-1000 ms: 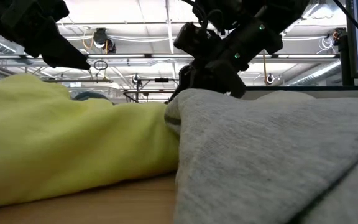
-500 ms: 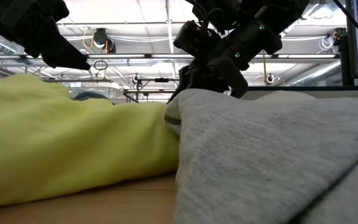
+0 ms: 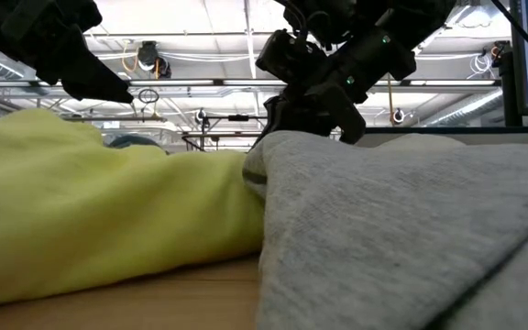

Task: Pick & Place Cloths
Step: Put the pink underwear into the black mesh basket

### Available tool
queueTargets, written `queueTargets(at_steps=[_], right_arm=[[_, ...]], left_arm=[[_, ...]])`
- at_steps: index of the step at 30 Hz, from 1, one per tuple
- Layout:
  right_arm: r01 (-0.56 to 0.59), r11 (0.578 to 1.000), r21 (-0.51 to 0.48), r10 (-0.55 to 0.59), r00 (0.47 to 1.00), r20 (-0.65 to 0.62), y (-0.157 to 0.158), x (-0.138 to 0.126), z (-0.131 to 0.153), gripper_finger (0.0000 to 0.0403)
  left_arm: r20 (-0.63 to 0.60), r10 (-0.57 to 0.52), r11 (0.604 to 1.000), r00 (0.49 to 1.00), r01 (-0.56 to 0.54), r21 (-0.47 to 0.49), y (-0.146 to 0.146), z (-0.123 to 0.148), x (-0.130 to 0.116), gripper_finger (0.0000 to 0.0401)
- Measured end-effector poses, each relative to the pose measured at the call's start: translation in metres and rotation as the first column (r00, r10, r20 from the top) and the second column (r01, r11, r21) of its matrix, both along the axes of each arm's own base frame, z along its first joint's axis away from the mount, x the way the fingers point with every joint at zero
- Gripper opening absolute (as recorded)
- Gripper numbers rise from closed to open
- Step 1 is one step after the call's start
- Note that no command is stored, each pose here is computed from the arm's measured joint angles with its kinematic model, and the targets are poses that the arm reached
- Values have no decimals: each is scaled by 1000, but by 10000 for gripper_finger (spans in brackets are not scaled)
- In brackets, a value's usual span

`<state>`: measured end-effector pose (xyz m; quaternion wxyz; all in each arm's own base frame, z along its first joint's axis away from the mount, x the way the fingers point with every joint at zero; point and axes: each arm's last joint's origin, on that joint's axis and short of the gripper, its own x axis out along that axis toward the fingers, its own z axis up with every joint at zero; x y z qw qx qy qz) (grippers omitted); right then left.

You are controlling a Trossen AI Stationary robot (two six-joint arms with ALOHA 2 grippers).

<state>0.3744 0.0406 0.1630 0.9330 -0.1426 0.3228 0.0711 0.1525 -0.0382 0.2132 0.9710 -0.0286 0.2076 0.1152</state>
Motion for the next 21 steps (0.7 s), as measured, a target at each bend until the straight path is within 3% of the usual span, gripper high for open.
queueTargets(at_steps=[11,21], right_arm=[[-40,999,-16,41,996,81,9,3,7,4],[-99,992,-78,114,972,208,19,1,36,2]], left_arm=[[-1,-12,1000,1000,12,-15,0,0,0,214],[-2,-19,1000,1000,19,-21,-1,0,0,214]])
